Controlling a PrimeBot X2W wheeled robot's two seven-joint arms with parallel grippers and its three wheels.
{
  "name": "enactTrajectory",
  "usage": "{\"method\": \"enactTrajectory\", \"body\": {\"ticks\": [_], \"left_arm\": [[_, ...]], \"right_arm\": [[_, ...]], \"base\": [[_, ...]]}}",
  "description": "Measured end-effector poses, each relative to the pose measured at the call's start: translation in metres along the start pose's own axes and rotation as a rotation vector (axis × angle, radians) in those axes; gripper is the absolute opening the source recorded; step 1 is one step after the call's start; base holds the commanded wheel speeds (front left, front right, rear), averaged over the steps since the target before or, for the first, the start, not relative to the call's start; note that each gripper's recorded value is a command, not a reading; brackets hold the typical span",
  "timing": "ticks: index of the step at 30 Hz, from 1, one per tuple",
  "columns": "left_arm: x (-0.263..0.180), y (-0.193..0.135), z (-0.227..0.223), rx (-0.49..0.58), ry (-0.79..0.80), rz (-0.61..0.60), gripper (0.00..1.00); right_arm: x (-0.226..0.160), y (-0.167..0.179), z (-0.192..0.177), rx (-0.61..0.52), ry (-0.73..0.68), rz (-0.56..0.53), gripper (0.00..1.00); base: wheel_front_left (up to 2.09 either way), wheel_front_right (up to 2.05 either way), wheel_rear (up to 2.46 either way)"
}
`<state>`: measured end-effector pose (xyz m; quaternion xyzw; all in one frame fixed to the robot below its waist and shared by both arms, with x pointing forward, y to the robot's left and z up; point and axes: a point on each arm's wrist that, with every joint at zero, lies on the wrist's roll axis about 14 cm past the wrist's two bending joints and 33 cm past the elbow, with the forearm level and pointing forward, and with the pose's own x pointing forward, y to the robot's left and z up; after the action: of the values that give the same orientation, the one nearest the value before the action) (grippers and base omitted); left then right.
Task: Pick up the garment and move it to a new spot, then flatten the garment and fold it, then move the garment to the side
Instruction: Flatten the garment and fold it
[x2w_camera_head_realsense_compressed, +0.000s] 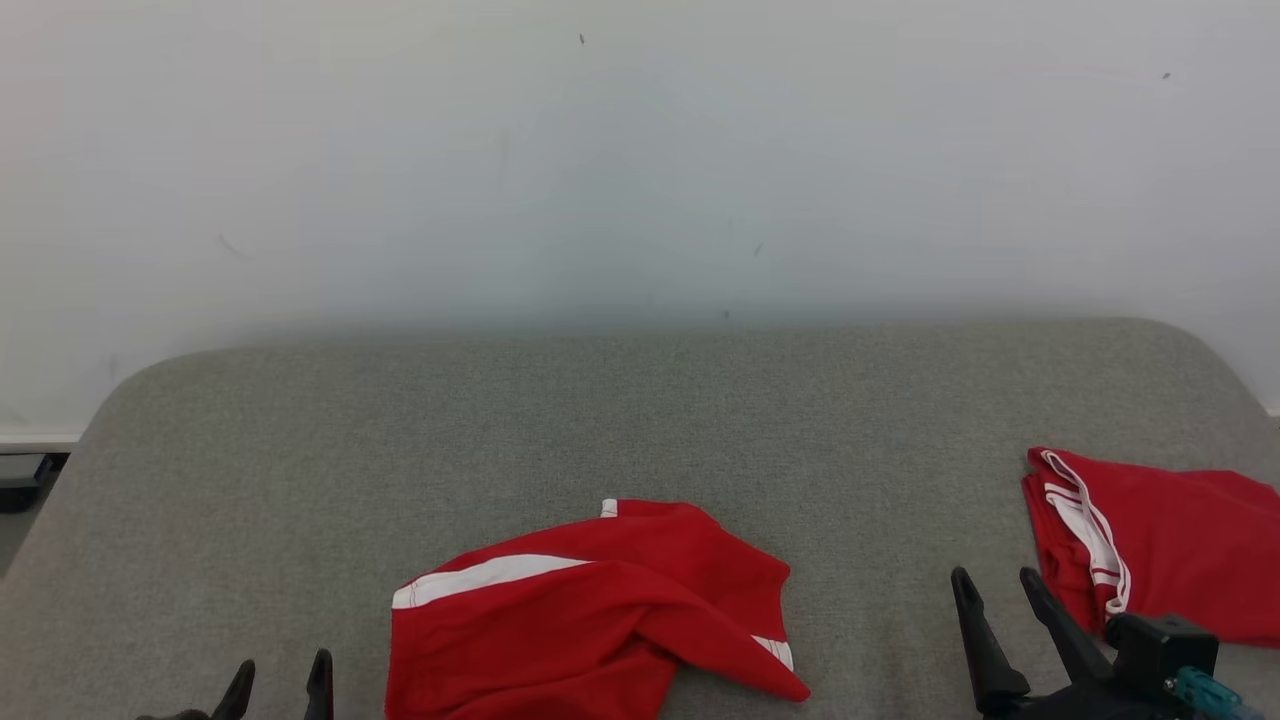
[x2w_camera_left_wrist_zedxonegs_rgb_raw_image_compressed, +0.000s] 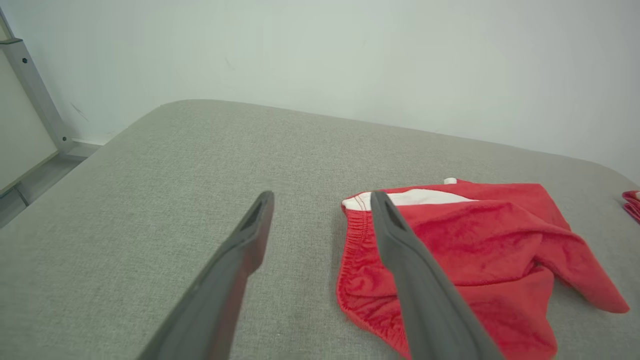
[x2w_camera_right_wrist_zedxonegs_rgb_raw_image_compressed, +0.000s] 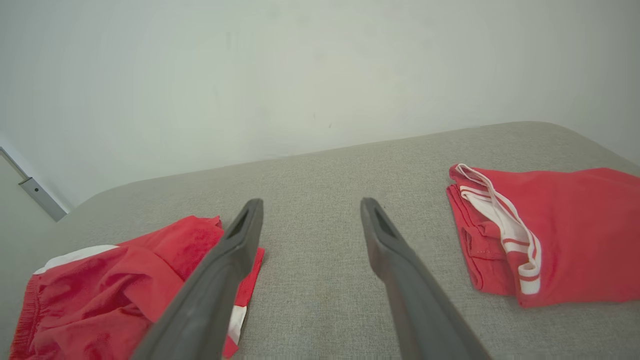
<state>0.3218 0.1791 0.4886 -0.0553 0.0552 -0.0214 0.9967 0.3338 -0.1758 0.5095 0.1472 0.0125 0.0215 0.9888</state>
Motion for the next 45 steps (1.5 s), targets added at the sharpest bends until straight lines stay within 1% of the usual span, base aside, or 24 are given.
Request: {"method": "enactTrajectory", "body": {"ticks": [5,21,35,38,41,45], "left_arm": [[-0.009,0.006,-0.008,-0.001,0.021,0.016,1.00],[-0.007,-0.001,0.002,-0.004,-0.003,-0.007,1.00],[-0.005,-0.009,0.001,-0.012,0.019,-0.025,1.00],[0.001,-0.016,0.000,-0.007,0.046,-0.047,1.00],[0.013,-0.018,0.002,0.012,0.080,-0.069,1.00],[0.031,-0.016,-0.007,0.043,0.185,-0.070,1.00]], "right_arm": [[0.000,0.004,-0.007,0.002,0.032,0.012,1.00],[0.000,0.008,-0.017,0.009,0.076,0.021,1.00],[0.000,0.007,-0.021,0.010,0.094,0.016,1.00],[0.001,0.008,-0.032,0.012,0.147,0.022,1.00],[0.002,0.018,-0.046,0.012,0.219,0.051,1.00],[0.006,0.032,-0.063,0.012,0.323,0.093,1.00]], "base": [[0.00,0.00,0.00],[0.00,0.00,0.00],[0.00,0.00,0.00],[0.00,0.00,0.00],[0.00,0.00,0.00],[0.00,0.00,0.00]]}}
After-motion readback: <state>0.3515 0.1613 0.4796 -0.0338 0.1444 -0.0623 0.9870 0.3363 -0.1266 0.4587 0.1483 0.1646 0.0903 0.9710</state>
